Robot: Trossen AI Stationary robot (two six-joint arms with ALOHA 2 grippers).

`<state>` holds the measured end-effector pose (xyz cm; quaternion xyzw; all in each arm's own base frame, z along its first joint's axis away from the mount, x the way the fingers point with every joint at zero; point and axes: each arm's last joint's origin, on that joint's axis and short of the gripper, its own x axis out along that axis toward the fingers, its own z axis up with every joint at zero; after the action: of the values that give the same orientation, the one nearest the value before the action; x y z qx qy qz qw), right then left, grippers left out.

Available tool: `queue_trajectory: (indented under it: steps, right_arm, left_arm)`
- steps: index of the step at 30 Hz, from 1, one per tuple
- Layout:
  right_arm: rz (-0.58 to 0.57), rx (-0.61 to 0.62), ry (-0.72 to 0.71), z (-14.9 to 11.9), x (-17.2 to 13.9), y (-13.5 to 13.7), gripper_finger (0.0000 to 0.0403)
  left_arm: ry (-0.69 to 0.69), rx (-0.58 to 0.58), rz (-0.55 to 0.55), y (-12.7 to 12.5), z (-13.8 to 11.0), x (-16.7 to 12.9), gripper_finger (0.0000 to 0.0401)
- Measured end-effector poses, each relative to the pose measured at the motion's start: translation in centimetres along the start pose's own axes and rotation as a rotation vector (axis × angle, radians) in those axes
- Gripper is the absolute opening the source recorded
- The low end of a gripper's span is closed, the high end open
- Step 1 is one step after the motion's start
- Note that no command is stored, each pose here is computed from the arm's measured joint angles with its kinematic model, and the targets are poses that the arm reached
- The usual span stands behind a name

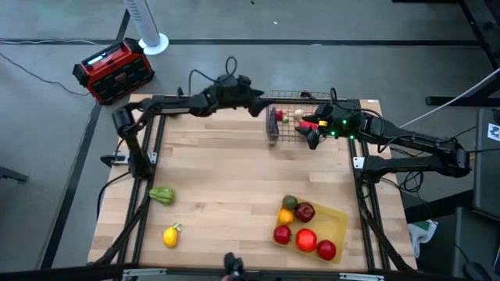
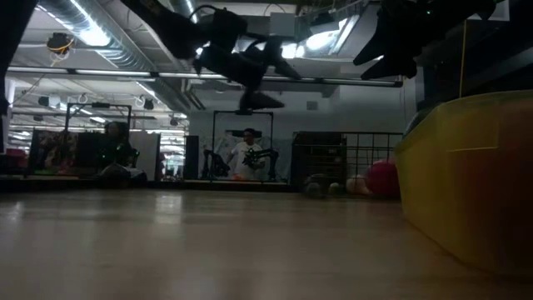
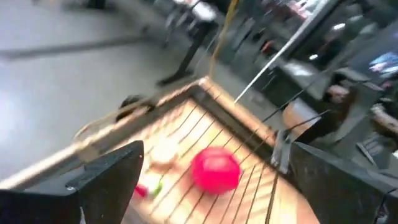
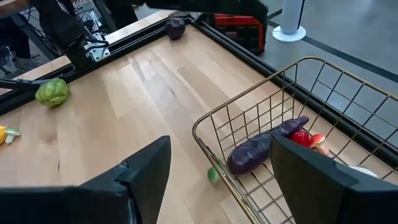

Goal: Sort produce into baskets
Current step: Put the onion into the wire basket

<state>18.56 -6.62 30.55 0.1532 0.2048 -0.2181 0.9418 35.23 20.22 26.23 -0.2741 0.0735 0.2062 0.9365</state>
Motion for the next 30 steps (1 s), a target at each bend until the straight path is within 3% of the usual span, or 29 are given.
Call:
queue_trajectory:
  steps: [4, 12, 21, 30]
  right_arm:
    - [0.0, 0.0, 0.0, 0.0, 0.0, 0.0, 0.0269]
    - [0.0, 0.0, 0.0, 0.0, 0.0, 0.0, 0.0269]
    - [0.0, 0.0, 0.0, 0.0, 0.0, 0.0, 0.0269]
    - [0.0, 0.0, 0.0, 0.0, 0.0, 0.0, 0.0269]
  left_arm:
    - [0.112, -0.092, 0.127, 1.1, 0.9, -2.6, 0.04]
    - [0.33, -0.302, 0.528, 4.5, 1.1, -8.3, 0.04]
    - [0.613, -0.464, 0.858, 8.4, -0.3, -13.2, 0.04]
    - [0.612, -0.688, 1.037, 12.7, -2.1, -16.0, 0.04]
